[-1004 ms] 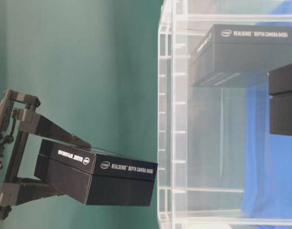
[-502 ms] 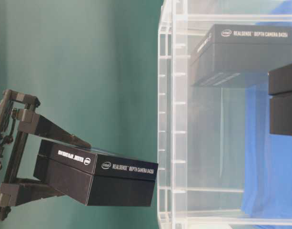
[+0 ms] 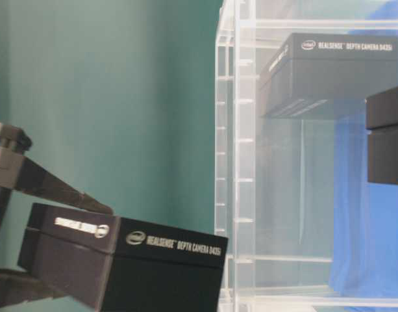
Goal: Take the box out of the case with the right arm.
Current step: 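Carry the box out of the case and lower it left of the first box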
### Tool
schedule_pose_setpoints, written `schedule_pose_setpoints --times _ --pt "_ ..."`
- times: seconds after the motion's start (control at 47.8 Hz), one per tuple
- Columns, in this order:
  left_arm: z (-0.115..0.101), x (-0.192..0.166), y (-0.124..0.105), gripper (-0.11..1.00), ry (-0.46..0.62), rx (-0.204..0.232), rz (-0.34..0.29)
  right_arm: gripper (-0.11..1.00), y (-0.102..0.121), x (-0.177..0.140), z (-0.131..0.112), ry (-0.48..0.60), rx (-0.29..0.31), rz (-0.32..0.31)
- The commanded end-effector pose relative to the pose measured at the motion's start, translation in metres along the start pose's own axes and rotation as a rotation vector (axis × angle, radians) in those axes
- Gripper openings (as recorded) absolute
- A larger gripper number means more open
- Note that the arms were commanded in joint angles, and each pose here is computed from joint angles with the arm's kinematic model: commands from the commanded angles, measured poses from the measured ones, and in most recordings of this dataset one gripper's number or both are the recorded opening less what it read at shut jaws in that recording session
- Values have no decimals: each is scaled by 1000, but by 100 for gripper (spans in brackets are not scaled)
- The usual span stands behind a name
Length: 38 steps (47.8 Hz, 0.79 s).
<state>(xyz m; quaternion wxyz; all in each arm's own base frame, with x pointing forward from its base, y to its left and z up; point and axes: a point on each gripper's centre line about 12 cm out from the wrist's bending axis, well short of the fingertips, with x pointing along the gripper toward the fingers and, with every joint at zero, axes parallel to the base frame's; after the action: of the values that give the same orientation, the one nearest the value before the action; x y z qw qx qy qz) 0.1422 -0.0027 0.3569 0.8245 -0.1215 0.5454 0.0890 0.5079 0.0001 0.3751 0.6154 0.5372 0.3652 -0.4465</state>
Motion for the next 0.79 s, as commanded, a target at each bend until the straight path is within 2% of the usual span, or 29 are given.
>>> schedule_pose_setpoints --times 0.0,0.314,0.481,0.586,0.774 --pt "4 -3 0 3 -14 -3 -1 68 -4 -47 -8 2 6 92" --pt "3 -4 0 3 -17 -3 -3 68 -8 -58 -73 39 -14 108" --pt "3 -5 0 3 -20 -5 -4 68 -13 -65 -106 70 0 114" --pt "3 -5 0 3 -22 -5 -3 68 -15 -66 -115 77 -1 113" --pt "2 -5 0 3 -22 -5 -5 68 -15 -66 -113 64 1 115"
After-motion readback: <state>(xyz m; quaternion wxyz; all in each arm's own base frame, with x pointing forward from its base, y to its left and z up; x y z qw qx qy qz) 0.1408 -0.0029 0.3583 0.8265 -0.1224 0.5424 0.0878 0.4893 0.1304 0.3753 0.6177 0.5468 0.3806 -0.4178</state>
